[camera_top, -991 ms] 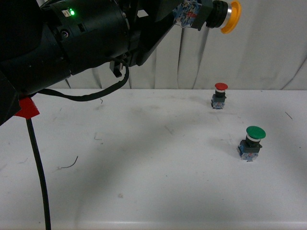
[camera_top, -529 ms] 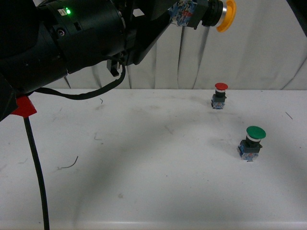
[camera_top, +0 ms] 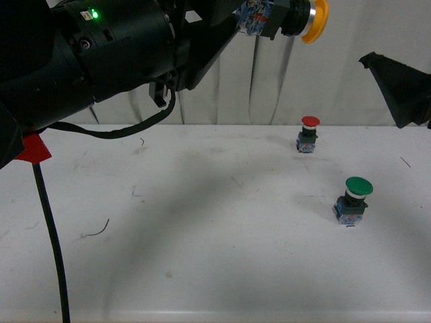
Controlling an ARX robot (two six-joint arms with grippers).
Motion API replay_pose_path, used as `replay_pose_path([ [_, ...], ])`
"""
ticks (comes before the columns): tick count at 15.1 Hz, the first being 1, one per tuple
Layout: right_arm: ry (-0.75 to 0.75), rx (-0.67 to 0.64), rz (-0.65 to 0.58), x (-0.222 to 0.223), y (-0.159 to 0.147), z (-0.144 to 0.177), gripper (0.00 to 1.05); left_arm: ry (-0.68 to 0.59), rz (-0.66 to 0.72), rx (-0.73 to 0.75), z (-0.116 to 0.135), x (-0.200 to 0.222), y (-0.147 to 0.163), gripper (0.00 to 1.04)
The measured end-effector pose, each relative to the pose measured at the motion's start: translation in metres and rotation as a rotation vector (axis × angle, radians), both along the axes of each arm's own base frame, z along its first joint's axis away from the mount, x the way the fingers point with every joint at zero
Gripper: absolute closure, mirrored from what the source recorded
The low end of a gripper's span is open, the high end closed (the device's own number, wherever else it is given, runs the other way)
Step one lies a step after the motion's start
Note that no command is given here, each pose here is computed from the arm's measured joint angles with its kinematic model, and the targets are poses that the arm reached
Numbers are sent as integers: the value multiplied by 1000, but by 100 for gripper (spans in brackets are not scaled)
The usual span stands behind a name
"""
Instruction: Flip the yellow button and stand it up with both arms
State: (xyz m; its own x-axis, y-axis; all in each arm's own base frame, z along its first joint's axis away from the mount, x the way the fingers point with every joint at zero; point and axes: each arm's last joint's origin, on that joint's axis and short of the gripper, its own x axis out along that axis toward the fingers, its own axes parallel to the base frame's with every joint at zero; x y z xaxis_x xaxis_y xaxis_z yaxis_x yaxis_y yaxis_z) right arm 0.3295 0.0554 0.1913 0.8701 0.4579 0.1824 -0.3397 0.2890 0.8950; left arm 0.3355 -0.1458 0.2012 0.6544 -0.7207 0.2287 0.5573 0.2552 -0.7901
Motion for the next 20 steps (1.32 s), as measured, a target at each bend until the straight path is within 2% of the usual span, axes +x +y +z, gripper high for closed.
replay_pose_path([
  [2,30,46,20,5,8,-3,7,9,1,-4,-1,-1,0,75],
  [6,79,116,146,7,37,-6,7,9,0,-5,-1,-1,0,75],
  [12,112,169,213,12,48,-6,9,14,-2,-9,-1,-1,0,75],
  [18,106,190,255,12,57,-1,68,17,-3,-9,-1,0,2,75],
  [19,105,192,249,13,55,0,74,22,-4,-13,-1,0,2,75],
  [20,107,195,251,14,53,0,75,26,-7,-15,-1,0,2,76],
])
